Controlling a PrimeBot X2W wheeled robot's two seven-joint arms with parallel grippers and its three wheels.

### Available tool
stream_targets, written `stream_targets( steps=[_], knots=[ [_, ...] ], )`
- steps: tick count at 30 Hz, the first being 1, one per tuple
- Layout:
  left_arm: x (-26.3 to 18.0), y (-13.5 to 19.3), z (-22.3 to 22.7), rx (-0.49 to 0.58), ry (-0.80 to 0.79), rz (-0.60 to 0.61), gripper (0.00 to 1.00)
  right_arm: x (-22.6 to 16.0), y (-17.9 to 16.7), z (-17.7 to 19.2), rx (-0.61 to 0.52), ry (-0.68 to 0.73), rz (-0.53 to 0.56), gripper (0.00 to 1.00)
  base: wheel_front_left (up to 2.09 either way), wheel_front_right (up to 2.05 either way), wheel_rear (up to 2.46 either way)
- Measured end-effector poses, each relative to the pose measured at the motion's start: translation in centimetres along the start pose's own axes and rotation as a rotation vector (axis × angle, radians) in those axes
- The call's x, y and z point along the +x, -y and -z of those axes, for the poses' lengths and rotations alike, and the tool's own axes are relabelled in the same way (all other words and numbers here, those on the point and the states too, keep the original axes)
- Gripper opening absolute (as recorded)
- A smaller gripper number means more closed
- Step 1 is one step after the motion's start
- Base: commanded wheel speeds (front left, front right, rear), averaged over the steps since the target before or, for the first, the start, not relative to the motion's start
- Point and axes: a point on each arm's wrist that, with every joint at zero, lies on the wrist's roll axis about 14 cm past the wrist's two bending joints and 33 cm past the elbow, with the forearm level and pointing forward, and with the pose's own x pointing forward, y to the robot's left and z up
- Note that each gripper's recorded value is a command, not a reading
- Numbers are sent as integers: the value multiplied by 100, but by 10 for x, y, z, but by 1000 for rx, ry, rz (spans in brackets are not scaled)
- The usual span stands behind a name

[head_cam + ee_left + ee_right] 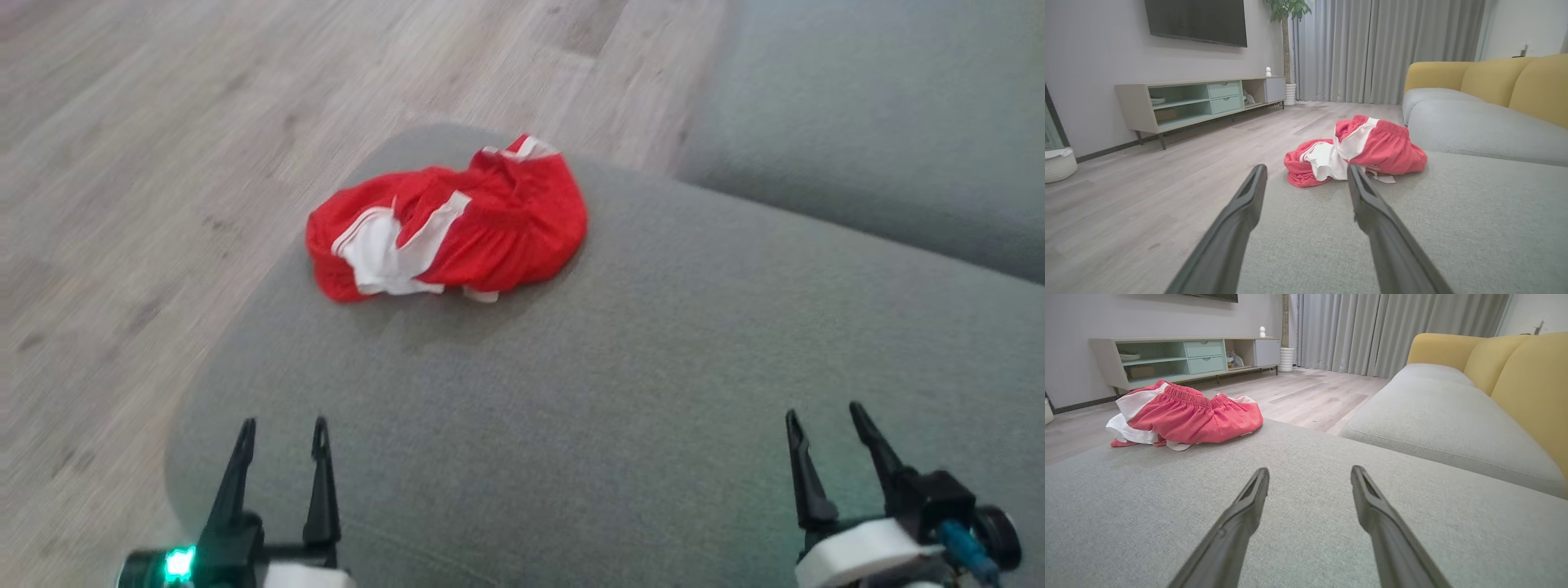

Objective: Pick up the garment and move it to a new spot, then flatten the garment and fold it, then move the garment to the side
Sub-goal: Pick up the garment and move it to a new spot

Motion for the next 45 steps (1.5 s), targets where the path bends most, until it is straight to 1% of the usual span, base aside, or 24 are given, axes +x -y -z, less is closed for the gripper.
stream_targets(
  steps=[6,9,14,16,17,20,22,24,26,30,34,36,39,41,42,45],
  knots=[
    [18,1,-26,32,70,2,100,9,-1,13,-2,-33,-16,100,0,0,0],
    [41,12,-52,53,141,56,100,12,8,25,-15,-65,0,100,0,0,0],
    [109,49,-127,105,349,204,100,40,27,29,-73,-60,21,100,0,0,0],
    [139,70,-143,133,384,276,100,51,36,33,-93,-60,34,100,0,0,0],
    [154,80,-144,144,378,309,100,55,40,36,-102,-63,39,100,0,0,0],
    [197,102,-117,167,245,381,100,63,55,49,-117,-84,56,100,0,0,0],
    [222,113,-98,178,152,403,100,65,68,57,-132,-96,73,100,0,0,0],
    [243,122,-79,196,67,424,100,69,81,63,-138,-99,94,100,0,0,0],
    [256,132,-54,191,-30,449,100,71,91,67,-146,-100,108,100,0,0,0],
    [262,145,6,167,-228,480,100,69,103,84,-154,-128,126,100,0,0,0],
    [250,144,66,190,-432,493,100,70,112,89,-162,-121,136,100,0,0,0],
    [245,139,82,204,-487,492,100,71,112,91,-167,-123,135,100,0,0,0],
    [240,138,88,199,-506,497,100,72,111,91,-168,-121,132,100,0,0,0],
    [235,138,90,211,-512,511,31,72,110,89,-169,-119,129,100,0,0,0],
    [232,138,92,218,-521,518,0,72,110,89,-169,-118,128,100,0,0,0],
    [224,142,93,218,-530,545,0,72,109,87,-171,-119,126,100,0,0,0]
  ],
)
